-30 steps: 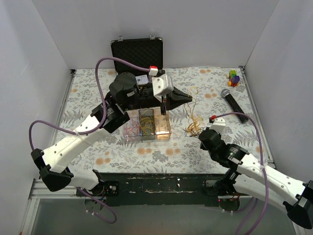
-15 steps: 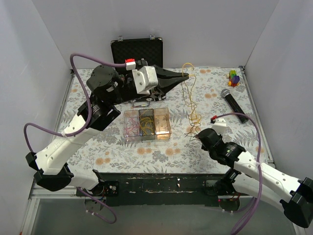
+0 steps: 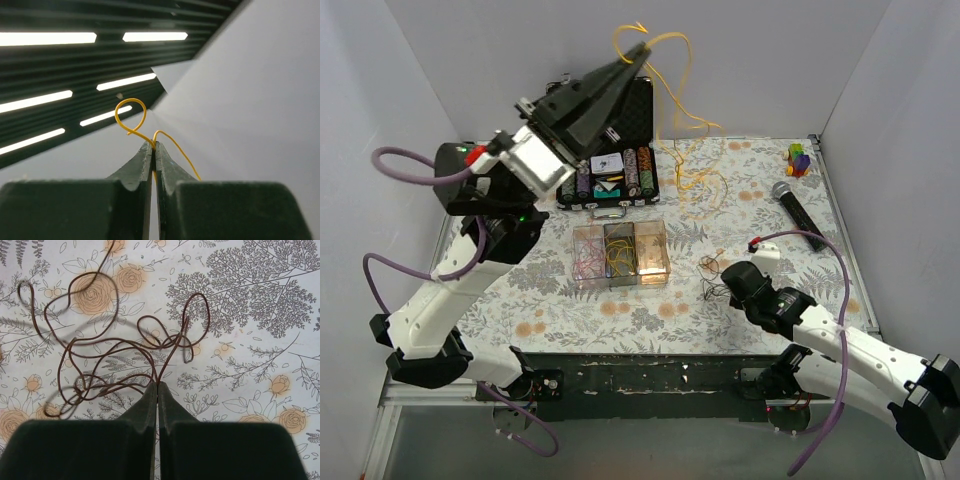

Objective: Untangle the cables
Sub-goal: Untie the cable.

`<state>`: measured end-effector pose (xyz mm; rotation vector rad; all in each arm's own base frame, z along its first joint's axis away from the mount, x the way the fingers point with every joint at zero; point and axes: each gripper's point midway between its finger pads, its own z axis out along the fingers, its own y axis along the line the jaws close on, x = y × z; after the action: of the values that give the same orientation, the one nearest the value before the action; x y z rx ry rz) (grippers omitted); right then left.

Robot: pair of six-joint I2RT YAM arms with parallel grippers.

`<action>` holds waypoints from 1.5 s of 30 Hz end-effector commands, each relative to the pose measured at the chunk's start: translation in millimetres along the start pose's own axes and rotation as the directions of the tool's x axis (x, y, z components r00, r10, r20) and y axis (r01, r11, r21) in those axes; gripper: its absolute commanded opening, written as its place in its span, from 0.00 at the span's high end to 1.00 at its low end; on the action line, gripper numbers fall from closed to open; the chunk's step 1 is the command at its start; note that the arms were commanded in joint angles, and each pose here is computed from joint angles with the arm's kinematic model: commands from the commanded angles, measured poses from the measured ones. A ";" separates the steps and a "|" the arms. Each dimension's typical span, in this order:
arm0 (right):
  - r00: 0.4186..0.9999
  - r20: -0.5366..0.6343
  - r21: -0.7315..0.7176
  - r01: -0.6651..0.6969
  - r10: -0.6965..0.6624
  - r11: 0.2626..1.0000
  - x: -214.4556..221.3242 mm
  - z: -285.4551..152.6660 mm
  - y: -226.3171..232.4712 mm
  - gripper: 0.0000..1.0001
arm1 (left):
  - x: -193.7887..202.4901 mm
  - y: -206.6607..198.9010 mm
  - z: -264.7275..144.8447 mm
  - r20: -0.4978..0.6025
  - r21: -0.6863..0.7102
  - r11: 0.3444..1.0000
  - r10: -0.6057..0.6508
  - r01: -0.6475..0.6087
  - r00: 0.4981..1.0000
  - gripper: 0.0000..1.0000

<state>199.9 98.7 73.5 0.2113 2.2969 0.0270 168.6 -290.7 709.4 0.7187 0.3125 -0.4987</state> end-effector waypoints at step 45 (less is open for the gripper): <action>0.865 0.492 -0.822 0.425 0.097 0.379 -149.9 -211.2 159.3 0.24 | 51.0 -73.6 -85.2 -0.272 0.149 0.970 -0.149 0.194 0.951 0.99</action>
<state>181.0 224.6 295.7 -0.5042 1.6387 0.8915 172.0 -303.4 584.2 0.9321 0.5974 -0.5968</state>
